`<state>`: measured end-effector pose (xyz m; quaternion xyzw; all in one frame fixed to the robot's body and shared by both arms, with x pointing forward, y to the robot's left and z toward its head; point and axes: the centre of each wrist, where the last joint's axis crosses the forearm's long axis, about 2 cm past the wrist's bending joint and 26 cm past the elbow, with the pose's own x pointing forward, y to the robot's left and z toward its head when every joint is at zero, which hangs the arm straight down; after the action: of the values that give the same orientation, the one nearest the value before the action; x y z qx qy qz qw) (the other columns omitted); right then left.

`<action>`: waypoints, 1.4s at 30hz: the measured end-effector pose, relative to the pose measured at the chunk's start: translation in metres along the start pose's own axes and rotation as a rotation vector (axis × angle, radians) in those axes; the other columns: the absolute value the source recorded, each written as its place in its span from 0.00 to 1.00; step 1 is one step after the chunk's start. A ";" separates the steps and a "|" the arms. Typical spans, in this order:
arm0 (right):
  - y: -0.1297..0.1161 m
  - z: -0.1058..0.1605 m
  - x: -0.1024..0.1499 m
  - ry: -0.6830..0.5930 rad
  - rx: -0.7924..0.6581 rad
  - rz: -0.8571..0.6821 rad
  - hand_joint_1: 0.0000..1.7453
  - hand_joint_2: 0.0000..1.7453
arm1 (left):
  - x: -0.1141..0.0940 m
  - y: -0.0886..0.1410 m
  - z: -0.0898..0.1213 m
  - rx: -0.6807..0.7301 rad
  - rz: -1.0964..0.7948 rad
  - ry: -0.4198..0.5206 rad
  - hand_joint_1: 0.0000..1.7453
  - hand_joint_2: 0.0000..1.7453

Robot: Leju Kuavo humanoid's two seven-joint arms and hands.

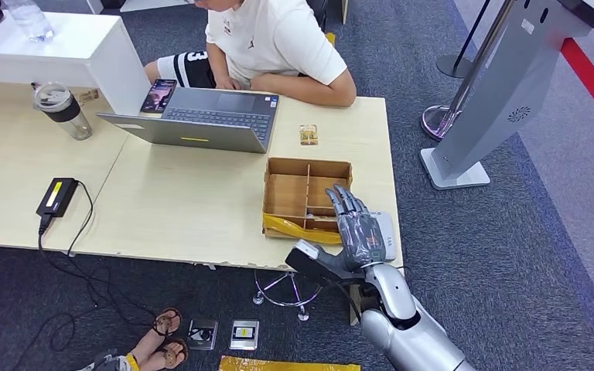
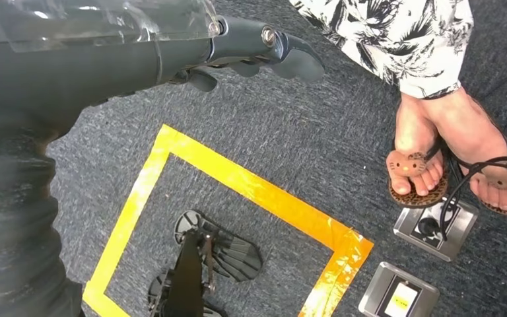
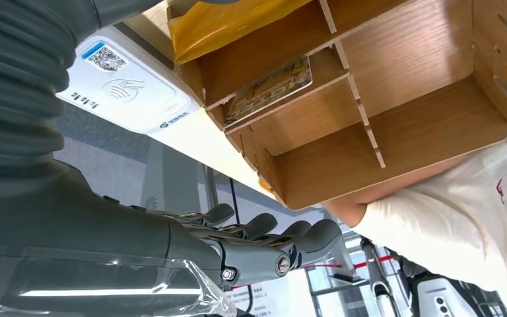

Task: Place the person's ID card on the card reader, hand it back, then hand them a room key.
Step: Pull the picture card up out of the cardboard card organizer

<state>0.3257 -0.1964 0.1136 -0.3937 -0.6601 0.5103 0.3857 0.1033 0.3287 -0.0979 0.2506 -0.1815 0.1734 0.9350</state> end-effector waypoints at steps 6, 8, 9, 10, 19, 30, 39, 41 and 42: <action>-0.001 -0.003 -0.003 0.002 0.029 0.018 0.07 1.00 | 0.000 0.002 -0.001 -0.011 -0.041 -0.028 0.00 1.00; -0.002 -0.005 -0.004 -0.002 0.032 0.025 0.09 1.00 | 0.001 0.003 -0.002 -0.014 -0.050 -0.034 0.00 1.00; -0.002 -0.006 -0.004 -0.004 0.033 0.029 0.10 1.00 | 0.001 0.004 -0.002 -0.015 -0.055 -0.036 0.00 1.00; -0.003 -0.007 -0.004 -0.006 0.033 0.032 0.11 1.00 | 0.001 0.004 -0.002 -0.016 -0.060 -0.038 0.00 1.00; -0.004 -0.015 -0.004 -0.013 0.042 0.050 0.14 1.00 | 0.001 0.005 -0.003 -0.019 -0.070 -0.044 0.00 1.00; 0.001 -0.018 -0.003 -0.006 0.058 0.061 0.26 1.00 | 0.001 0.005 -0.003 -0.028 -0.086 -0.051 0.00 1.00; 0.007 -0.017 -0.006 0.008 0.061 0.087 0.30 1.00 | 0.001 0.006 -0.003 -0.032 -0.092 -0.055 0.00 1.00; 0.008 -0.017 -0.007 0.011 0.065 0.089 0.33 1.00 | 0.001 0.006 -0.003 -0.033 -0.092 -0.055 0.00 1.00; 0.009 -0.016 -0.008 0.012 0.066 0.090 0.35 1.00 | 0.001 0.006 -0.003 -0.034 -0.092 -0.055 0.00 1.00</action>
<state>0.3449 -0.1959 0.1070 -0.4132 -0.6224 0.5460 0.3792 0.1024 0.3356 -0.0978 0.2474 -0.1981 0.1201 0.9408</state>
